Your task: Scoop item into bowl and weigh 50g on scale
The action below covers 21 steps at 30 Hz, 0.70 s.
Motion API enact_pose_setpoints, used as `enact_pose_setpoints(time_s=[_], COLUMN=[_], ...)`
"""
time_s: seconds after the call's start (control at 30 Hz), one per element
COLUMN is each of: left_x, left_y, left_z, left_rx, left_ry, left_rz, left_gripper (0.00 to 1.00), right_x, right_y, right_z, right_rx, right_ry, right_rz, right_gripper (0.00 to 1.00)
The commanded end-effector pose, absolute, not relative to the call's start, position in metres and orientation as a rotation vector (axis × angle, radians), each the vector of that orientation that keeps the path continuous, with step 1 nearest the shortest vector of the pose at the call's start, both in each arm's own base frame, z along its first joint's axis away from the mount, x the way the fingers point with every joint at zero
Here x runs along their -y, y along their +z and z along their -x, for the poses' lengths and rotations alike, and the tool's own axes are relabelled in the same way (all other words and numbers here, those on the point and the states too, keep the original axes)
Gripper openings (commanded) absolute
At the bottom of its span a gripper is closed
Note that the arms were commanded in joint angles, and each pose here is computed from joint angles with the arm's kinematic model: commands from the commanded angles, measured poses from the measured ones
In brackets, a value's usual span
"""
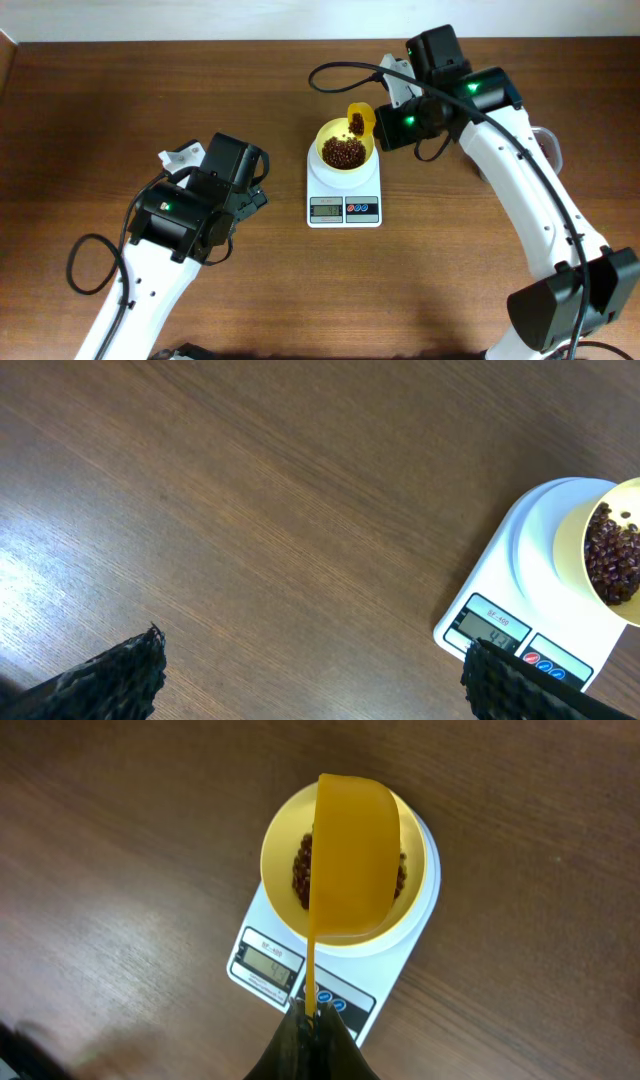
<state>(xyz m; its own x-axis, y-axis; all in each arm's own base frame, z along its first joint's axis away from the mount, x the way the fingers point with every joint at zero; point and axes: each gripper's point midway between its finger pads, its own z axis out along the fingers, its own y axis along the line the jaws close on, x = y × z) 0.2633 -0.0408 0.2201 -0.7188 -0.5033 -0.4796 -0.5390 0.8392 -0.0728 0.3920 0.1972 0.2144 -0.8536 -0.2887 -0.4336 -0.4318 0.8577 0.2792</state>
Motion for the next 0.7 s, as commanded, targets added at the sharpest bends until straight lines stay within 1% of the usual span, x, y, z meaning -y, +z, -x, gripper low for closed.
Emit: enact_pose_setpoints(time_s=[0.0,0.1,0.2,0.67], left_x=[0.0378,0.0377,0.0378,0.0378], left_y=[0.2240,0.2239,0.2239,0.2239], left_z=[-0.2627,-0.2626,-0.2626,-0.2626], left_rx=[-2.508,-2.508,-2.508,-2.508], left_ry=[0.099,0.099,0.099,0.099], left_rz=[0.771,0.771,0.771,0.771], left_gripper=[0.99,0.99,0.99,0.99], right_x=[-0.2024,-0.1959,-0.2022,-0.2038], right_y=[0.2481,0.2417,0.2472,0.2472], right_z=[-0.3905,-0.3922,-0.3887,-0.3870], right_rx=[-2.553,-2.572,-2.555,-2.558], right_ry=[0.529,0.476,0.532,0.549], right_rz=[0.572,0.559,0.573,0.578], right_gripper=[0.04,0.04,0.04,0.04])
